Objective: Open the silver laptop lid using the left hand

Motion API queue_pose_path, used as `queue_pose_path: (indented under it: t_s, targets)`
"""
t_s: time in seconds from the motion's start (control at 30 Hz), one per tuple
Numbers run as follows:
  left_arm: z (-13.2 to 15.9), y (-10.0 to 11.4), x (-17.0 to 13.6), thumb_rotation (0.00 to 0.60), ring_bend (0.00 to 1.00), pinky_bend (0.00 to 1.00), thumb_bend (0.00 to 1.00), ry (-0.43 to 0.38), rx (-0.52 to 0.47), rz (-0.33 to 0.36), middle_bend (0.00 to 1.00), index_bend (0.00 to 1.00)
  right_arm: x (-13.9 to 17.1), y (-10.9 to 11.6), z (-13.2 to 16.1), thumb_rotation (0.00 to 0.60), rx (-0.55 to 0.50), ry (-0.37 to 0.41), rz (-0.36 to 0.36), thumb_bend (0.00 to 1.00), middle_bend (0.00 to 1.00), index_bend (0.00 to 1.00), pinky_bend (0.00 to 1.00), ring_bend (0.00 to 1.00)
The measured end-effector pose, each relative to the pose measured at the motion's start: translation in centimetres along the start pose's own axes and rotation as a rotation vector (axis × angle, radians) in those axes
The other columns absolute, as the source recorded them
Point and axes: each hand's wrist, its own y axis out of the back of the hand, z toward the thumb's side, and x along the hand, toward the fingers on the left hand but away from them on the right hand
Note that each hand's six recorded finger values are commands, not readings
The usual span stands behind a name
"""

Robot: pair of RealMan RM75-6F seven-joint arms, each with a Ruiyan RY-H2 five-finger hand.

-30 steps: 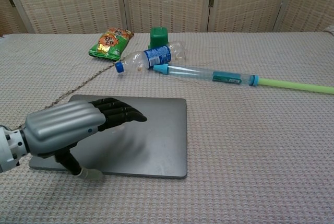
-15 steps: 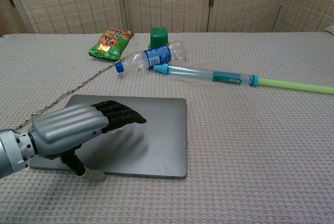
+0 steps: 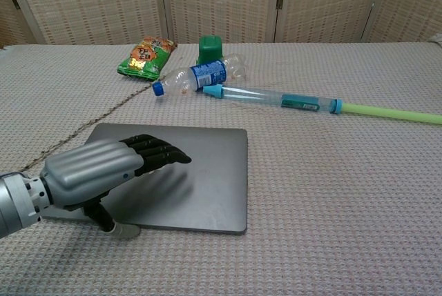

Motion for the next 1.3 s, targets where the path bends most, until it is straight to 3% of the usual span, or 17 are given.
queue_pose_path:
  t_s: [0.13,0.4,0.63,0.93,1.03,1.1,1.3]
  targets:
    - [-0.2,0.0,0.0,0.6,0.03,0.0,0.29,0.006,-0.005,0.004,0.12,0.11,0.0,-0.1,0.0,0.6,0.0,-0.001,0.002,0.26,0.0,0.0,0.0,0.0]
    - [-0.5,0.0,0.1,0.6,0.04,0.0,0.53,0.012,-0.01,0.022,0.13,0.13,0.2,-0.2,0.0,0.6,0.0,0.002,0.005,0.26,0.0,0.0,0.0,0.0]
    - [-0.6,0.1,0.4,0.6,0.05,0.0,0.54,0.021,-0.023,0.056,0.15,0.14,0.5,-0.2,0.5,0.6,-0.006,0.027,0.002,0.26,0.0,0.0,0.0,0.01]
    - [-1.5,1.5,1.0,0.6,0.03,0.0,0.59,0.066,-0.048,0.218,0.15,0.08,1.6,-1.7,2.3,0.6,-0.036,0.129,0.087,0.26,0.0,0.0,0.0,0.04]
    - [-1.9,2.1,1.4,0.6,0.02,0.0,0.63,0.086,-0.055,0.274,0.13,0.06,1.9,-2.5,3.1,0.6,-0.05,0.17,0.138,0.36,0.0,0.0,0.0,0.05]
    - [-2.1,2.4,1.8,0.6,0.01,0.0,0.63,0.098,-0.061,0.299,0.12,0.05,2.0,-3.0,3.5,0.6,-0.056,0.189,0.17,0.49,0.0,0.0,0.0,0.05]
    - [-2.5,4.1,2.8,0.6,0.01,0.0,0.63,0.115,-0.061,0.356,0.12,0.03,1.8,-4.9,5.3,0.6,-0.062,0.262,0.284,0.67,0.0,0.0,0.0,0.06]
